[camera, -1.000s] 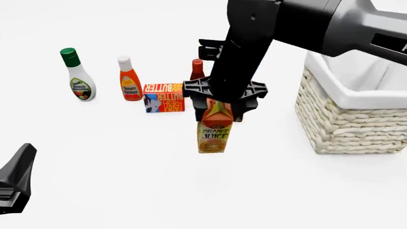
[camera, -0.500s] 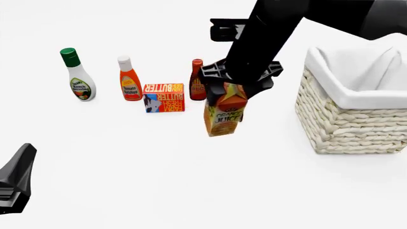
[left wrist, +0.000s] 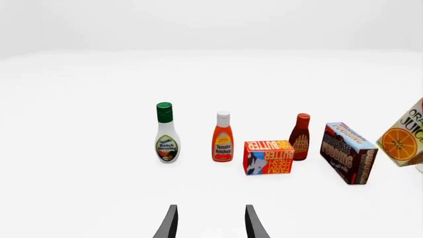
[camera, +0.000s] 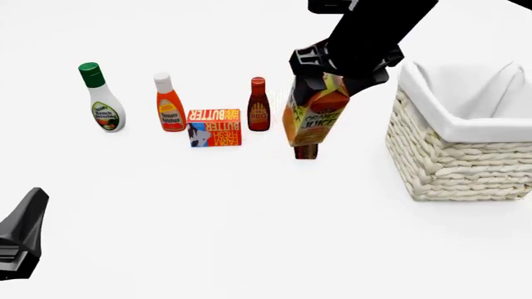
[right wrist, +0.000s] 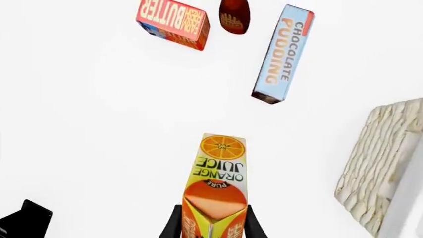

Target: Pick the orange juice and place it in the basket.

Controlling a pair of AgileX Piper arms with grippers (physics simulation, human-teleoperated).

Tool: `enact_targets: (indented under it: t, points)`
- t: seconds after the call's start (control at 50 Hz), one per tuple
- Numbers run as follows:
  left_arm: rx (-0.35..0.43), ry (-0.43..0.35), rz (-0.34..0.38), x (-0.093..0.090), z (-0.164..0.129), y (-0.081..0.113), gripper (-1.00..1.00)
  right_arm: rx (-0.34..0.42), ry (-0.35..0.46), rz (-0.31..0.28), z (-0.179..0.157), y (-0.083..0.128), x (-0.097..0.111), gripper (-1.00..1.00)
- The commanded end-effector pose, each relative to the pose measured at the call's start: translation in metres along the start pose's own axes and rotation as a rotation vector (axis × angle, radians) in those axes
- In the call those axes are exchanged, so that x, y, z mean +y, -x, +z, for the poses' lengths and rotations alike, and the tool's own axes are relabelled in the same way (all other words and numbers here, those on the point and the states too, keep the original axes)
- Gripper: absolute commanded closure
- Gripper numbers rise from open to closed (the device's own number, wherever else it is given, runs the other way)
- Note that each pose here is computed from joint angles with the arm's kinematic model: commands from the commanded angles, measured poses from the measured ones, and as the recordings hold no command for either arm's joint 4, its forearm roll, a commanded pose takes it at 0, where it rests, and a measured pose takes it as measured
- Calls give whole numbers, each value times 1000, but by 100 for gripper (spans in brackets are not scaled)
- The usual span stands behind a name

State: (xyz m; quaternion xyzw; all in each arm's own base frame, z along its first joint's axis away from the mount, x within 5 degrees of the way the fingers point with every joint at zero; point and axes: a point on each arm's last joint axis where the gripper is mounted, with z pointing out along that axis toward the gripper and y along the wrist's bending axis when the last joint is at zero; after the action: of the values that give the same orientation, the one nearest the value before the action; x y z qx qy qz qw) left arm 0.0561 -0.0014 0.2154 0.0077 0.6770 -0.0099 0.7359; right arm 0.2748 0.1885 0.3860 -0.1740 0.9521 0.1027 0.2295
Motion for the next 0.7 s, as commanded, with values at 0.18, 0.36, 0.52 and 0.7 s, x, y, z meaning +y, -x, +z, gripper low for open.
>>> enact_targets:
  t: [0.18,0.36,0.52,0.7]
  points:
    - [0,7,1,0,0,0,-100,-99,-30,19,-33,6,-29,100]
    - [0,7,1,0,0,0,-100,-142,-49,6,-47,8,-41,100]
    - [0,7,0,0,0,0,-100,-169,-64,-1,-56,10,-50,100]
    - [0,7,0,0,0,0,-100,-193,-80,-1,-65,10,-58,100]
